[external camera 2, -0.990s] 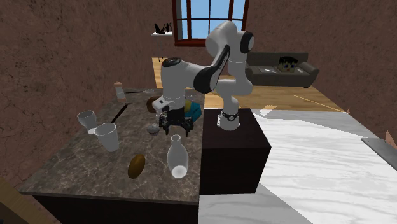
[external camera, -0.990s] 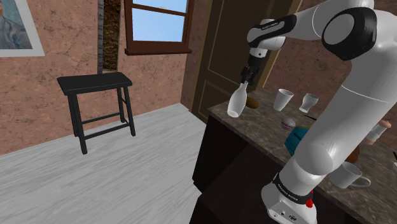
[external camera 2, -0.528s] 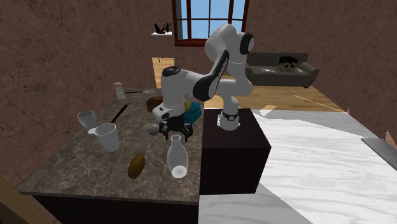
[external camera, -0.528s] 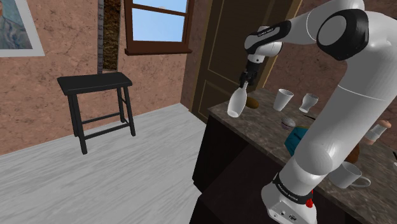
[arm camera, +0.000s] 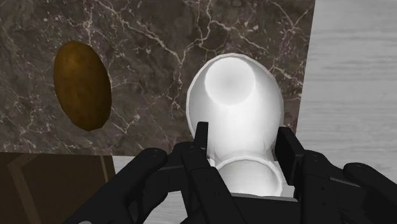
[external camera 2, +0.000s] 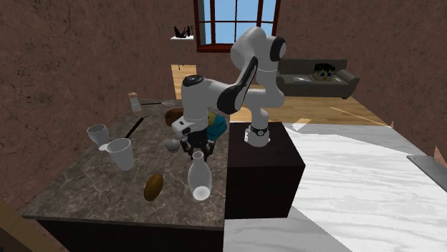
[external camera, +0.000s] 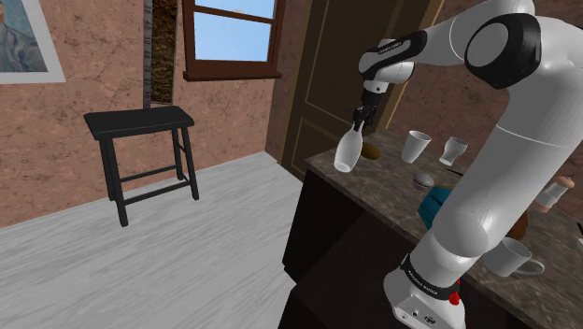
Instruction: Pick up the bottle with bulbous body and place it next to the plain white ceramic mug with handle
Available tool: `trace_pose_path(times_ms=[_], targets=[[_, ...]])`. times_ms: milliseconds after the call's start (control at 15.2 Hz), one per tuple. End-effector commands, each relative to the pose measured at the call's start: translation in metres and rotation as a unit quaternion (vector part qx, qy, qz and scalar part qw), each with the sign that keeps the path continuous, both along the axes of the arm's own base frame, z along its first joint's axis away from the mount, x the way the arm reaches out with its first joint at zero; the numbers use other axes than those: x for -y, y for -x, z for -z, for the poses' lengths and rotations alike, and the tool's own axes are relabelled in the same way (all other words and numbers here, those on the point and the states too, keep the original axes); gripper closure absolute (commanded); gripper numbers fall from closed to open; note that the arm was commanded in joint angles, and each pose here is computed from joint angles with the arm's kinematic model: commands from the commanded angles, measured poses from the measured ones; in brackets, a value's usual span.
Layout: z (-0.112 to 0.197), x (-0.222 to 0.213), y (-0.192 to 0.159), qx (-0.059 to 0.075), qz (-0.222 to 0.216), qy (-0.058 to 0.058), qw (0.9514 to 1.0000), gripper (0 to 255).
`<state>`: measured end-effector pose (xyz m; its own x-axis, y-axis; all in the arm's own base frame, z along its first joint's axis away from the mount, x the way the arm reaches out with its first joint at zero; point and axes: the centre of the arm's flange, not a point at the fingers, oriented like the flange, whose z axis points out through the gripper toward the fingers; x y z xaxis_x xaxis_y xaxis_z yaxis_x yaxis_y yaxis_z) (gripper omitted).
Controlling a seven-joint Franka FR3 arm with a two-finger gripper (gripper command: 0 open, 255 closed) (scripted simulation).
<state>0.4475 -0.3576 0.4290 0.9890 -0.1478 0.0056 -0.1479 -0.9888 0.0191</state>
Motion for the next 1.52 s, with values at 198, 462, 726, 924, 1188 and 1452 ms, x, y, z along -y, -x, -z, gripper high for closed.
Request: trace_pose_path(times_ms=[198, 462, 726, 924, 1188, 1452], targets=[[0.000, 0.000, 0.000, 0.000, 0.000, 0.000, 1.0000, 255], [0.000, 0.000, 0.000, 0.000, 0.000, 0.000, 1.0000, 255], [-0.021, 0.000, 0.000, 0.000, 0.000, 0.000, 1.0000, 255], [-0.037, 0.000, 0.000, 0.000, 0.000, 0.000, 1.0000, 255], [-0.058, 0.000, 0.000, 0.000, 0.000, 0.000, 1.0000, 255], [-0.079, 0.000, 0.000, 0.000, 0.000, 0.000, 1.0000, 255]])
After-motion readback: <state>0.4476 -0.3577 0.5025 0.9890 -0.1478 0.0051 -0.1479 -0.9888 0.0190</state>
